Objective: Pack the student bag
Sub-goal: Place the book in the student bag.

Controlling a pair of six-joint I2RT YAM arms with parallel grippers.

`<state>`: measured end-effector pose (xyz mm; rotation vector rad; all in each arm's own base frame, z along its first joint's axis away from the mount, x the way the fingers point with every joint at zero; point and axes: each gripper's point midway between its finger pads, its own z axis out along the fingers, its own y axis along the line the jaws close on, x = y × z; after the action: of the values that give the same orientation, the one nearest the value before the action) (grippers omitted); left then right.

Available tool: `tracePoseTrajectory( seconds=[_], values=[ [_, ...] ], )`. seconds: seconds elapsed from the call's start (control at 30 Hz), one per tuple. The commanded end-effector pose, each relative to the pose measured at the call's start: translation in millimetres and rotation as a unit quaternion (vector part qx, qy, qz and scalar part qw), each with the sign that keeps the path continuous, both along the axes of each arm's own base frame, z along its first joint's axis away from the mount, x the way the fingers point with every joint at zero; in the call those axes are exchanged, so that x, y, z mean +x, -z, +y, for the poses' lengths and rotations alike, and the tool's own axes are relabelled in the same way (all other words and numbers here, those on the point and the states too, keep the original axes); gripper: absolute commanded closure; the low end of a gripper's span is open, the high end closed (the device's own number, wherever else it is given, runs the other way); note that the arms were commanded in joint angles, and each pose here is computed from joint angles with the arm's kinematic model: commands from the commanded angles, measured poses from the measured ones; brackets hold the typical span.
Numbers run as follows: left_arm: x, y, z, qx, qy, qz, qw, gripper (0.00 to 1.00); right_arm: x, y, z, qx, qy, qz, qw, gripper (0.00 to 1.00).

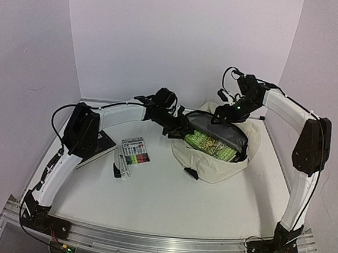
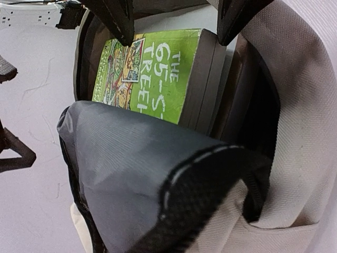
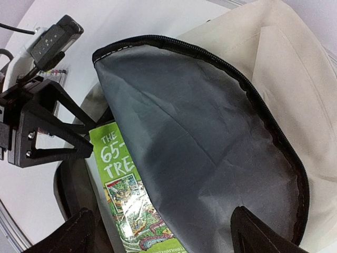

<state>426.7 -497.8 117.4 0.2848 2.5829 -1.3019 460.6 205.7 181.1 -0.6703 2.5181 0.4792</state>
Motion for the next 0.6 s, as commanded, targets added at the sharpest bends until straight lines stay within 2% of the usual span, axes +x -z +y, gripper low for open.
tracePoseTrajectory(
  seconds=[0.0,0.07,0.17,0.33,0.47,0.57],
  values=[
    [-13,-52,-11,-0.037,0.038,-0.056,0.997,0.45,-4,-22,-1,0.013,0.004,-0.014,1.0,0.12],
    [-9,-58,1,-0.022,0.014,-0.066,0.997,0.37,-4,-25,1,0.019,0.001,-0.014,1.0,0.12],
    [8,-69,45,0.006,-0.059,-0.043,0.997,0.2,-8,-34,9,0.034,-0.01,-0.019,0.999,0.11],
    [26,-63,165,0.088,-0.194,0.006,0.977,0.07,-25,-58,31,0.037,-0.051,-0.052,0.997,0.05],
    [13,-42,252,0.168,-0.268,0.049,0.947,0.02,-44,-72,59,0.035,-0.094,-0.082,0.992,0.02],
    [1,-21,301,0.211,-0.297,0.091,0.927,0.0,-64,-75,88,0.034,-0.132,-0.098,0.986,0.02]
  ],
)
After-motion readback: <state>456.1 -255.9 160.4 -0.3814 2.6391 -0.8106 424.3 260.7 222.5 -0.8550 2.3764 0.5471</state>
